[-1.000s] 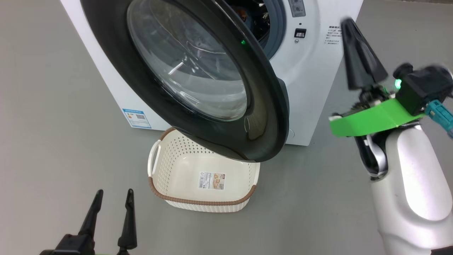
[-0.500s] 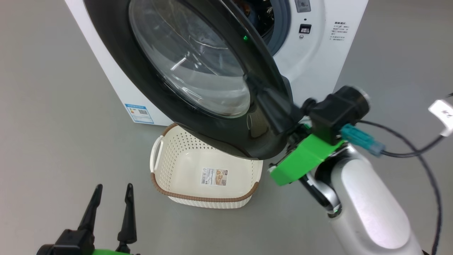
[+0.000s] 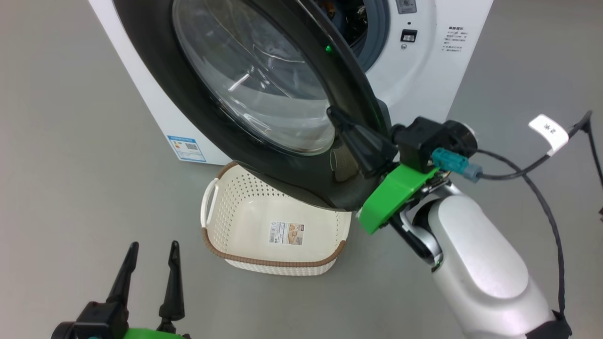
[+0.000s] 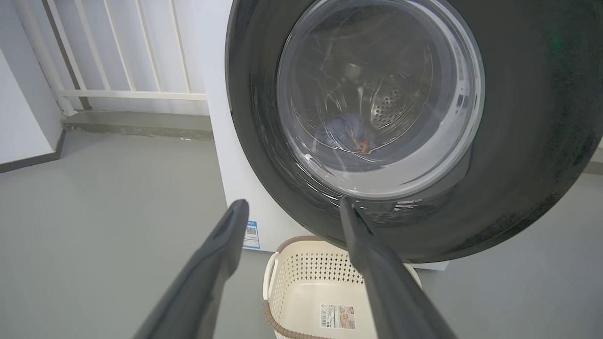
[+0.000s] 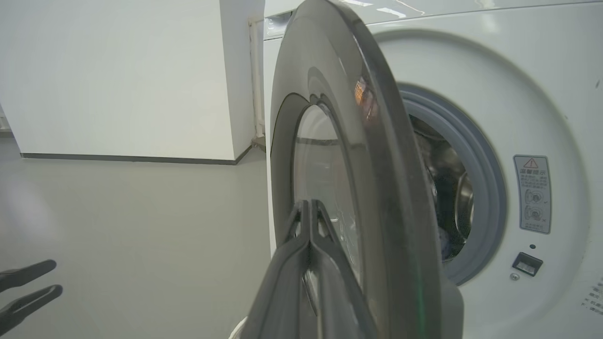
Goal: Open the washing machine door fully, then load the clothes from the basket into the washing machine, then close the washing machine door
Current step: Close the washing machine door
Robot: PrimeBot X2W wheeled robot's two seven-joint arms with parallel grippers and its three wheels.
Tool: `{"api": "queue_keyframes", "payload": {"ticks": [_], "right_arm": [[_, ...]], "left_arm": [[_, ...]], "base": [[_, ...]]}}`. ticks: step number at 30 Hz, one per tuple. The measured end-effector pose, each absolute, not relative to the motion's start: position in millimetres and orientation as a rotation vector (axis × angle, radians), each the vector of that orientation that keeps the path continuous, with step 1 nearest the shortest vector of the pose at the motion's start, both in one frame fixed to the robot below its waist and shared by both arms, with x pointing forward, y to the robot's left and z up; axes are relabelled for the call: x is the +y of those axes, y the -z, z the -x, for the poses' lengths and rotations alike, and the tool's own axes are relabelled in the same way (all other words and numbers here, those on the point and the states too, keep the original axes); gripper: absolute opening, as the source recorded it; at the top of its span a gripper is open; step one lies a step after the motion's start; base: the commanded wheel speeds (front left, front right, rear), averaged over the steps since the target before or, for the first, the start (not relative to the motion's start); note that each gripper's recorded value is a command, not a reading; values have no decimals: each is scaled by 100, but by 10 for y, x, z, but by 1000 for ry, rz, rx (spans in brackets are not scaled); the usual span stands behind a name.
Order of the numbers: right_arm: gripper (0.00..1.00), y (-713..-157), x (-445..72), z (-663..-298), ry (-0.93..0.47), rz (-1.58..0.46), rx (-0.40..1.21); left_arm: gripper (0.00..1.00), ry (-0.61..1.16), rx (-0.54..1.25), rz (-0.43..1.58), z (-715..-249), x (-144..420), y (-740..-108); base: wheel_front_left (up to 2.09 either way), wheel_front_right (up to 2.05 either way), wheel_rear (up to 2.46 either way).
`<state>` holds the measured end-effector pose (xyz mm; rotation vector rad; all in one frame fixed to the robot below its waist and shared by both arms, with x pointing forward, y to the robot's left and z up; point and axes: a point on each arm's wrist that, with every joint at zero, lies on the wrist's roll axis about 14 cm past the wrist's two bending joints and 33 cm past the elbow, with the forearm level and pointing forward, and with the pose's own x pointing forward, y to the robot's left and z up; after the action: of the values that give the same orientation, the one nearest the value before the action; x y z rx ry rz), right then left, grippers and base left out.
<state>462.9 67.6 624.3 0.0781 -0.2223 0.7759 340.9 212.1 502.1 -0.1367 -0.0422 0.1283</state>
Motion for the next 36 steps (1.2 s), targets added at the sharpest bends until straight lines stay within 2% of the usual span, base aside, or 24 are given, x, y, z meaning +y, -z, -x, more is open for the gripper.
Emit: {"api": "queue_keyframes", "payload": {"ticks": [23, 36], "right_arm": [[0, -6123, 532, -4950, -717, -52, -187], [0, -6173, 398, -5550, -654, -28, -196]], "left_arm": [[100, -118, -42, 139, -3449, 2098, -5016], [100, -116, -45, 135, -3693, 2082, -5004]], "base": [[0, 0, 0], [0, 0, 0]]}}
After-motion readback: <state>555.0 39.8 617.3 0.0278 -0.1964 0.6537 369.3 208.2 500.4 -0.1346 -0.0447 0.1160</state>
